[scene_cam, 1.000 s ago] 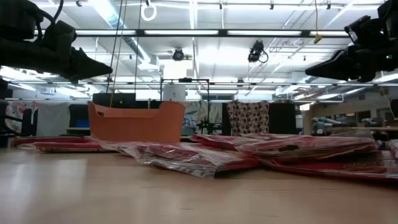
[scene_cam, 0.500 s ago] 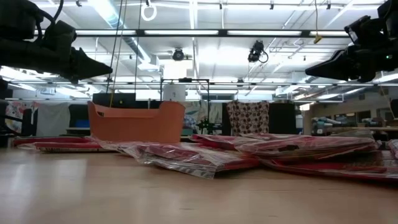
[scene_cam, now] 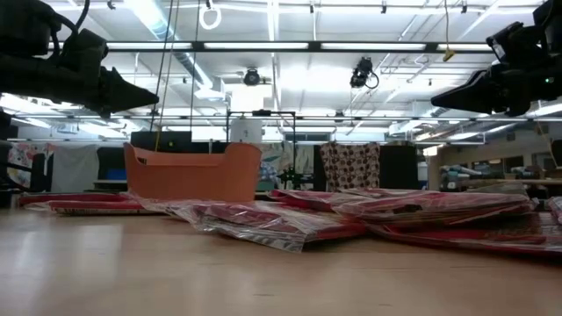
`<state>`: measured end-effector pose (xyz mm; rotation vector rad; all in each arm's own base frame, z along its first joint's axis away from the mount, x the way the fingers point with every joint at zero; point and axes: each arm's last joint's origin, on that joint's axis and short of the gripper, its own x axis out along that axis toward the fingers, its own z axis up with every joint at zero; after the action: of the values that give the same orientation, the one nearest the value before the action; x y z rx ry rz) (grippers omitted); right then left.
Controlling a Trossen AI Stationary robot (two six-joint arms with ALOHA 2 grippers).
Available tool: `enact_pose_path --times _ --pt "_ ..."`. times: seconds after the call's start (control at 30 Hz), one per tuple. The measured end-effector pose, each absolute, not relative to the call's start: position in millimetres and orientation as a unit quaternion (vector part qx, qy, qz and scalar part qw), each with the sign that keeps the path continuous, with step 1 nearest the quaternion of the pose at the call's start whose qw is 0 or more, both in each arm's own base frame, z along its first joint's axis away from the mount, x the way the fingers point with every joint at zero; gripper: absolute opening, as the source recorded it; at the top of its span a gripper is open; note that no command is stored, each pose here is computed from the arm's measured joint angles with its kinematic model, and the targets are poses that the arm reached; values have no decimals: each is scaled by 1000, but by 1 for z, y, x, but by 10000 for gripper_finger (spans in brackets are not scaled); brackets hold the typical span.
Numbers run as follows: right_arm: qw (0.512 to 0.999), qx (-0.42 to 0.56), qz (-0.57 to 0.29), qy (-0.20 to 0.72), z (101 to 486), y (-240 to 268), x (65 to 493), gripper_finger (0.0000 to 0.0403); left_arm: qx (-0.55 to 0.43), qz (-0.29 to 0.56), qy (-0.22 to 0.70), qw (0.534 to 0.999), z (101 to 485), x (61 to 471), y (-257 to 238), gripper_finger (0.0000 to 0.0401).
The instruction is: Sort popcorn bags into baskets
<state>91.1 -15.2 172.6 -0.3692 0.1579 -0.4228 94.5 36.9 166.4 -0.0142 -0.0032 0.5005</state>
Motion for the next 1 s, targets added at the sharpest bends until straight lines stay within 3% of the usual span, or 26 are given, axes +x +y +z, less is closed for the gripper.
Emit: enact_pose_path --times 0.73,0.83,0.93,1.0 --pt "958 -182 -208 78 173 -15 91 94 2 247 -8 969 168 95 37 11" --pt "958 -182 -208 78 173 -15 91 94 -112 219 -65 967 174 95 36 11" --pt "958 -182 -208 78 173 -15 91 94 -271 194 -107 937 176 95 35 11" --pt "958 -182 -208 78 173 -15 91 94 -308 202 -118 922 175 95 36 11"
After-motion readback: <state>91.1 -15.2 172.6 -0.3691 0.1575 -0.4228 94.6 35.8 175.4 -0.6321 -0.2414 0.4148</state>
